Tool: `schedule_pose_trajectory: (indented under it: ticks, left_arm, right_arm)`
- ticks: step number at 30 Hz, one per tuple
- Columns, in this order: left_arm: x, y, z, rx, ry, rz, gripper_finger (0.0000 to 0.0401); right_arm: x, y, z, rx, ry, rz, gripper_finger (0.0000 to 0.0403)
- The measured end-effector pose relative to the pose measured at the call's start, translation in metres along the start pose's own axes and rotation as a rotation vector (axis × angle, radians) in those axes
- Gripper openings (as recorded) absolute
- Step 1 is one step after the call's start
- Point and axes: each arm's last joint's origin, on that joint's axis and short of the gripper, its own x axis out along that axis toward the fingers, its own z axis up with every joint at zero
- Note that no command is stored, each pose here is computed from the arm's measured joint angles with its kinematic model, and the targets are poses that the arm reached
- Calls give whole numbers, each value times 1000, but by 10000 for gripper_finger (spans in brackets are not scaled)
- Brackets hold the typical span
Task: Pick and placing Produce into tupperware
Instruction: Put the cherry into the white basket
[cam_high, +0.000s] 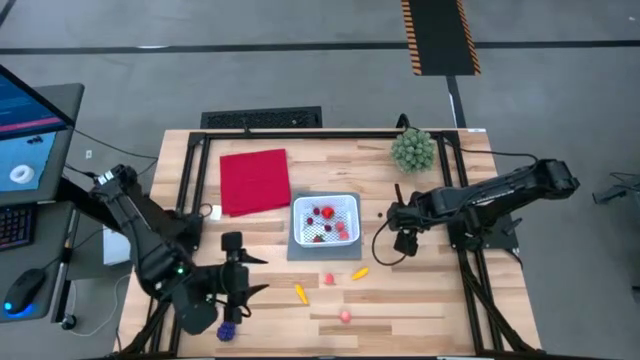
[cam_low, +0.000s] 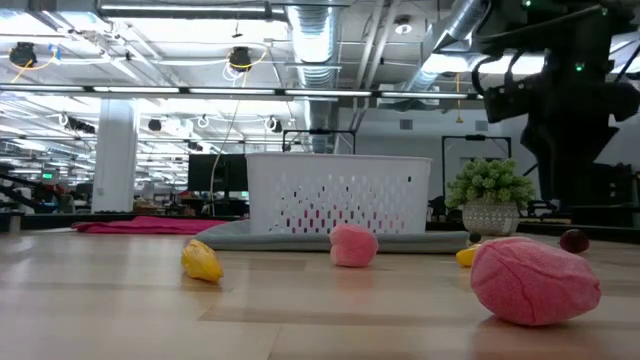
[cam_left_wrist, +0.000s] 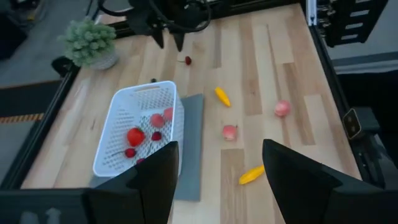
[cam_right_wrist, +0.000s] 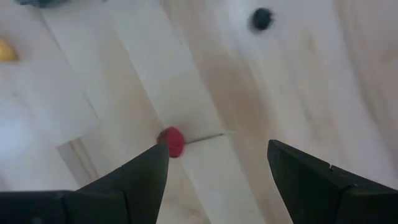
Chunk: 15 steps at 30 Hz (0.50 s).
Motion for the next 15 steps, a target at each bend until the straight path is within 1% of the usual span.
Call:
schedule_pose_trajectory:
  ticks: [3, 6, 9, 15]
  left_arm:
    - [-5, -2, -5, -4, -8, 32, 223]
    - [-9, -4, -8, -12, -20, 52, 223]
    - [-11, -5, -9, -12, -23, 48, 223]
    - [-12, -5, -9, -15, -25, 49, 223]
  right_arm:
    - [9, 1, -3, 0, -2, 48, 295]
    - [14, 0, -6, 6, 4, 53, 295]
    - [19, -1, -8, 22, 5, 59, 295]
    - [29, -1, -13, 36, 0, 107, 295]
